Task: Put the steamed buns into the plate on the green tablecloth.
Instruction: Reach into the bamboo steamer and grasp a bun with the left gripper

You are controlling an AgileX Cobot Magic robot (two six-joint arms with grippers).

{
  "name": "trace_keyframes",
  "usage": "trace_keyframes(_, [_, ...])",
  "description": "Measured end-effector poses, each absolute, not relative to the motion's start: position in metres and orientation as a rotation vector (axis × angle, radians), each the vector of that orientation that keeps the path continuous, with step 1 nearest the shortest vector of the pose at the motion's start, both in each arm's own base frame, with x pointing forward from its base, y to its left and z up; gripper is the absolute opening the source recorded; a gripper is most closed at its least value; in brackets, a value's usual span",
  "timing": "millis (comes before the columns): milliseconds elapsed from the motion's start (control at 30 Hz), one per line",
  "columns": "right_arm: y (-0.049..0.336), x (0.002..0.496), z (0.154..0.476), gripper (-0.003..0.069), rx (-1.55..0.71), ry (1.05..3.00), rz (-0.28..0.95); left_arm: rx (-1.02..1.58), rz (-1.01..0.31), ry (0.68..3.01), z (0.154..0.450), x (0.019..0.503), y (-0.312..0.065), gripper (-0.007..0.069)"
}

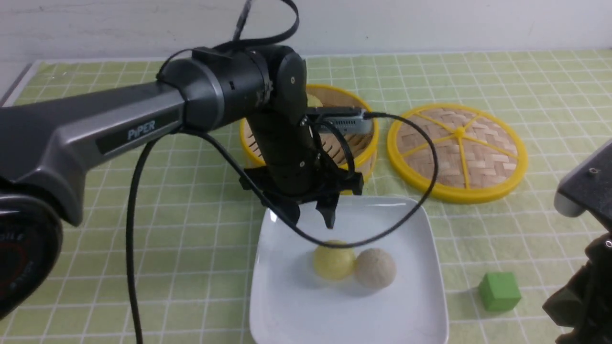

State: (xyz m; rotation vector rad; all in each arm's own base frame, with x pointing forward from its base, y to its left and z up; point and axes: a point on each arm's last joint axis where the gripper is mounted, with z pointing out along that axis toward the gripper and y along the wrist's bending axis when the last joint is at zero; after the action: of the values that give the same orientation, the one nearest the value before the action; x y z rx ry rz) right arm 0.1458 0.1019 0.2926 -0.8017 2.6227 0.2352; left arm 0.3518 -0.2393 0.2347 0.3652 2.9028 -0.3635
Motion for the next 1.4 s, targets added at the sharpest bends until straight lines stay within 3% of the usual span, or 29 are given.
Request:
trace_keyframes(100, [0.102,0.146,0.293,0.0031,-0.802,2.623,0.235,0.264,-0.396,2.827,0.261,0.377,-0.227,0.0415])
trace_keyframes(167, [0.102,0.146,0.293,0.0034,-0.802,2.623,0.235,0.209,-0.430,2.761,0.282,0.397,-0.219,0.0307])
trace_keyframes(267, [0.102,0.146,0.293,0.0038,-0.801,2.622,0.236,0.146,-0.480,2.695,0.297,0.432,-0.209,0.0074])
trace_keyframes(367, [0.102,0.146,0.293,0.0044,-0.800,2.619,0.238,0.116,-0.543,2.626,0.301,0.460,-0.206,0.0011])
trace_keyframes(533, [0.103,0.146,0.293,0.0048,-0.797,2.613,0.241,0.101,-0.590,2.603,0.281,0.490,-0.205,0.0056])
trace_keyframes(600, [0.103,0.147,0.293,0.0051,-0.796,2.611,0.243,0.090,-0.590,2.606,0.263,0.501,-0.204,0.0144])
trace_keyframes(633, [0.103,0.147,0.293,0.0052,-0.796,2.610,0.243,0.090,-0.591,2.601,0.263,0.502,-0.204,0.0153])
trace_keyframes(700, [0.103,0.147,0.293,0.0057,-0.794,2.605,0.245,0.080,-0.584,2.602,0.242,0.512,-0.202,0.0298])
trace_keyframes(867, [0.103,0.147,0.293,0.0063,-0.793,2.602,0.246,0.113,-0.560,2.607,0.214,0.523,-0.200,0.0517])
trace_keyframes(1000, [0.103,0.147,0.293,0.0067,-0.793,2.602,0.247,0.211,-0.538,2.591,0.197,0.527,-0.202,0.0596])
trace_keyframes(1067, [0.103,0.147,0.293,0.0068,-0.793,2.602,0.247,0.258,-0.531,2.571,0.198,0.528,-0.202,0.0598])
trace_keyframes(1167, [0.103,0.147,0.293,0.0068,-0.793,2.602,0.247,0.357,-0.509,2.550,0.193,0.529,-0.203,0.0540])
trace_keyframes(1233, [0.103,0.147,0.293,0.0068,-0.793,2.602,0.247,0.430,-0.488,2.533,0.191,0.529,-0.203,0.0477])
trace_keyframes(1400, [0.103,0.147,0.293,0.0074,-0.797,2.601,0.246,0.560,-0.450,2.508,0.185,0.531,-0.200,0.0234])
